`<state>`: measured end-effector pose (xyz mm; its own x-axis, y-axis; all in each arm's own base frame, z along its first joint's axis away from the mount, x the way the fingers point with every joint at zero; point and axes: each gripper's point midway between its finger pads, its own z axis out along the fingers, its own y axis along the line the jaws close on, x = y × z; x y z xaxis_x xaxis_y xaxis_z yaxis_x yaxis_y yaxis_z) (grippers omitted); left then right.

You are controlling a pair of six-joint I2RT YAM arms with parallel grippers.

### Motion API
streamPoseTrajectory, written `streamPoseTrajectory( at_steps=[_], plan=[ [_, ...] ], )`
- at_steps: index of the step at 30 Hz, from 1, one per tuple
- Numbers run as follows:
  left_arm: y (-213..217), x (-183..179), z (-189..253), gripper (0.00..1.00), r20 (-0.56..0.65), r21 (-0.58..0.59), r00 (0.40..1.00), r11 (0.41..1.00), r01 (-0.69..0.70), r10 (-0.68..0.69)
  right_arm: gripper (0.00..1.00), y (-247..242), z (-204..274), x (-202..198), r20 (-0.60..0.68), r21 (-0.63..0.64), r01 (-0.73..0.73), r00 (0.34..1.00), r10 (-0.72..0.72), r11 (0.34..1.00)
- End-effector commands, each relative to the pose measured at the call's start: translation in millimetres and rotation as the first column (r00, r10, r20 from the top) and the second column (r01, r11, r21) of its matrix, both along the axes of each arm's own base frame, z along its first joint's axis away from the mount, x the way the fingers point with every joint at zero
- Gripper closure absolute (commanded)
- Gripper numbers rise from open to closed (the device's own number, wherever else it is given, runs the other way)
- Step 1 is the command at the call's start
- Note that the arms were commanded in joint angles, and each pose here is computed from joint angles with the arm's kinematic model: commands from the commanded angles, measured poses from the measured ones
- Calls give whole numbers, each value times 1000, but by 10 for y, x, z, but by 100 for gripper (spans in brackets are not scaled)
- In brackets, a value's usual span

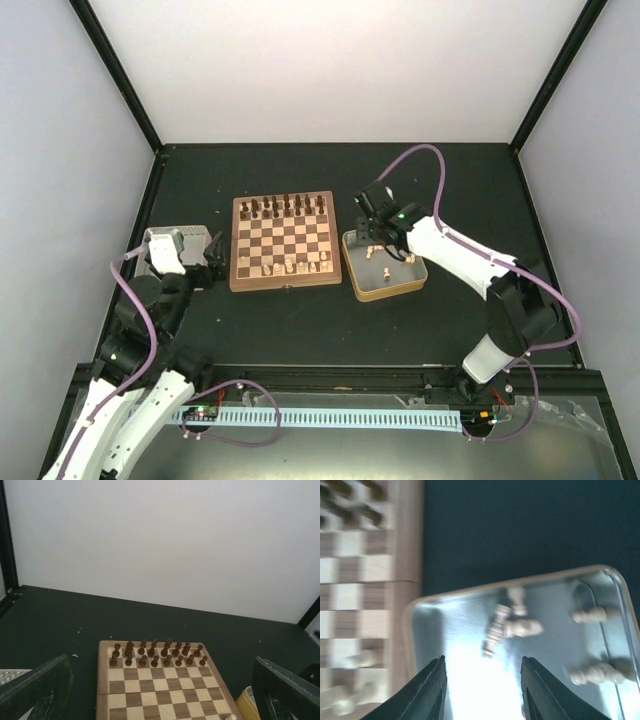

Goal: Set up the chess pieces on the board
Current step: Pick up the chess piece from the storage box.

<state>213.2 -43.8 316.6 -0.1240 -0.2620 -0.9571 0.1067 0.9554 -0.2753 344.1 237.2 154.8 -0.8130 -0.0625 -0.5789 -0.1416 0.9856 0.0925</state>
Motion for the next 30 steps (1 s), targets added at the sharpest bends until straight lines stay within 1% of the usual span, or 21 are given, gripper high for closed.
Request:
streamPoseTrajectory(
  at_steps=[1,5,10,16,18,24,30],
  plan=[
    [-130,27,127,1,46,0,997,998,68,-68,57,-223,-378,66,-67,45,80,995,-76,996],
    [-163,47,117,1,40,0,996,997,81,-81,59,-185,-663,88,-130,46,62,990,-56,997],
    [-182,67,86,1,25,-9,996,996,85,-85,61,-70,-904,133,-185,55,50,982,-39,997],
    [-187,84,58,1,13,-14,996,996,83,-83,67,-205,-1036,119,-198,-8,105,975,-104,994],
    [-189,88,59,1,14,-12,996,996,84,-84,69,-217,-1084,104,-206,-17,108,972,-109,994],
    [-179,92,48,1,7,-15,997,997,77,-77,80,-196,-1244,66,-272,-48,92,957,-102,995],
    [-183,75,23,1,0,-18,997,996,83,-83,79,-266,-1336,36,-281,-77,119,950,-136,990]
  ],
)
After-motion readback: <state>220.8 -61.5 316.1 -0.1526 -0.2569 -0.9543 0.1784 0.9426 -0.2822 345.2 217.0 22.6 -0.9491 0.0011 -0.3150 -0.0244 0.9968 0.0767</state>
